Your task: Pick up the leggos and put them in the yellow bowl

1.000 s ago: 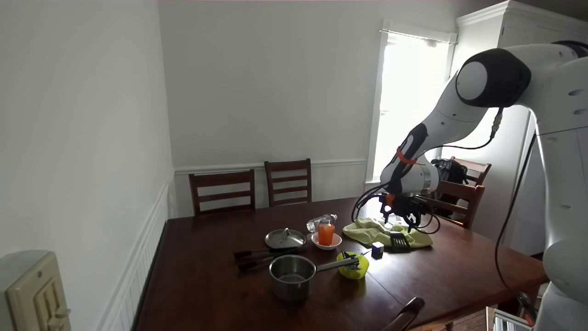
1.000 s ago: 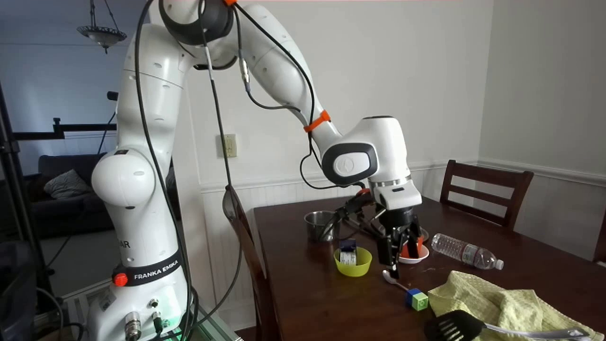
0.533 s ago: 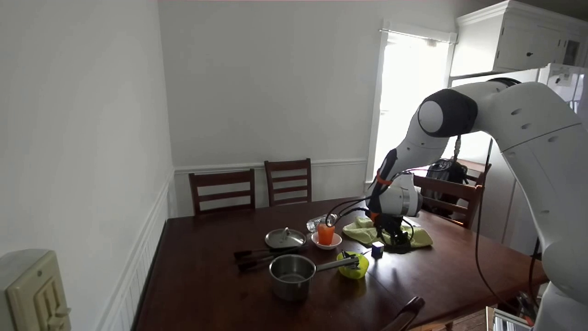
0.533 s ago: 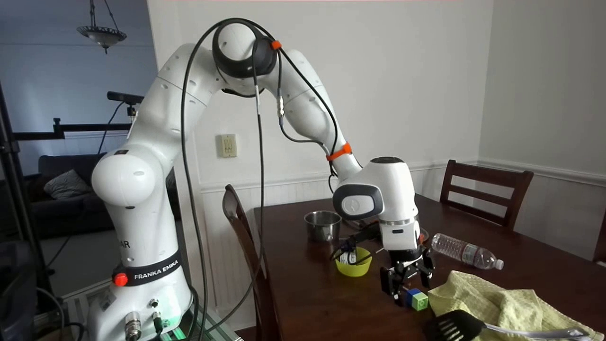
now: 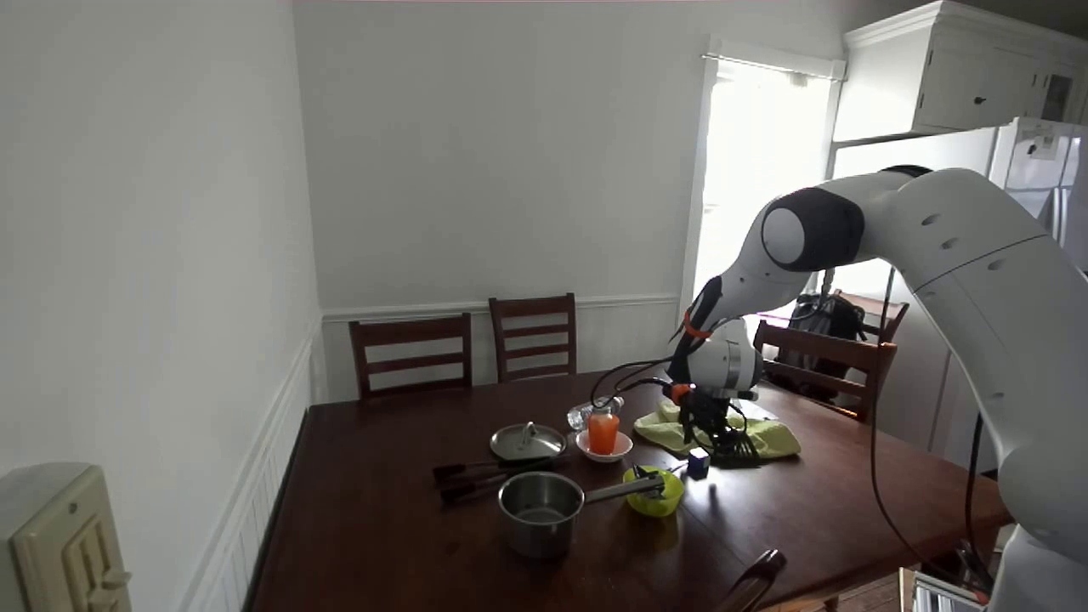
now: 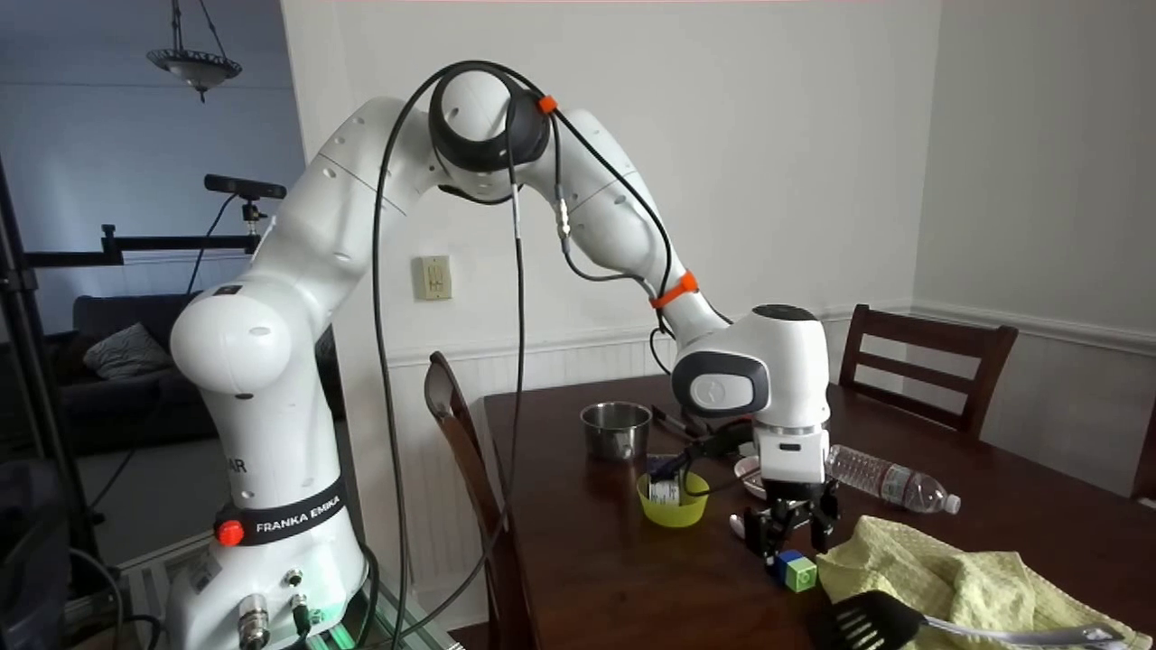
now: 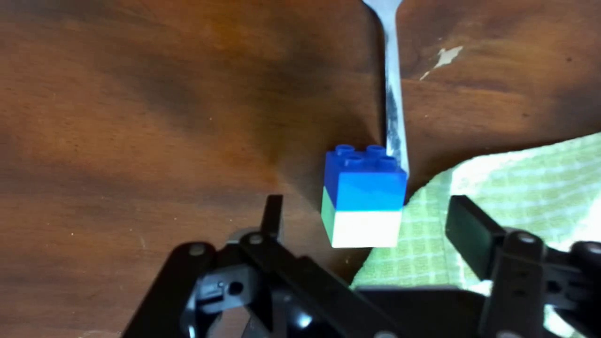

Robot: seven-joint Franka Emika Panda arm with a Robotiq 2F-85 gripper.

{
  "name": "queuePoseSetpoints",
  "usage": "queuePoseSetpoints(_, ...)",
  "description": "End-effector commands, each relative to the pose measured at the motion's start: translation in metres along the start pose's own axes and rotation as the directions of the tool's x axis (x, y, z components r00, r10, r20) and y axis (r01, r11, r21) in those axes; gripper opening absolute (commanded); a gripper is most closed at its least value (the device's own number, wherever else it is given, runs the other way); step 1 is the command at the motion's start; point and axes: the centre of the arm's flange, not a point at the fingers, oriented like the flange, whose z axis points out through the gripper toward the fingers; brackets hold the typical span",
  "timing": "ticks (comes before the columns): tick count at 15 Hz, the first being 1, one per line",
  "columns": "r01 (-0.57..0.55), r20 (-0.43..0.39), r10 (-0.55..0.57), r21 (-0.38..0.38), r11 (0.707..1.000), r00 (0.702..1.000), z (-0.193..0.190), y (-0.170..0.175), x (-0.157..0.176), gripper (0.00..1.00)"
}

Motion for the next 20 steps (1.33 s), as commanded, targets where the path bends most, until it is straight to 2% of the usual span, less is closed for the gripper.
queuePoseSetpoints(1, -0.031, 0.049, 0.033, -0.043, 0.999, 0.998, 0.01, -0.013, 0.014, 0.57)
queuePoseSetpoints(5, -0.043, 0.056, 0.048, -0.071, 0.996, 0.997, 0.012, -0.011, 0.02, 0.3)
queuePoseSetpoints(8, -0.032, 0.048, 0.035, -0.056, 0.998, 0.998, -0.005, -0.007, 0.018, 0.11)
queuePoseSetpoints(10, 0.009, 0.024, -0.009, -0.007, 1.0, 1.0, -0.033, -0.001, 0.01, 0.11)
queuePoseSetpoints(12, 0.105, 0.057, -0.109, 0.062, 0.993, 0.992, -0.059, -0.003, -0.006, 0.11)
queuePoseSetpoints(14, 0.2, 0.119, -0.21, 0.089, 0.976, 0.97, -0.075, -0.01, -0.036, 0.11)
queuePoseSetpoints(16, 0.287, 0.178, -0.301, 0.102, 0.953, 0.937, -0.08, -0.012, -0.08, 0.11)
queuePoseSetpoints(18, 0.374, 0.239, -0.39, 0.109, 0.921, 0.889, -0.078, -0.005, -0.124, 0.11)
queuePoseSetpoints(20, 0.455, 0.307, -0.463, 0.103, 0.885, 0.831, -0.07, 0.003, -0.153, 0.11)
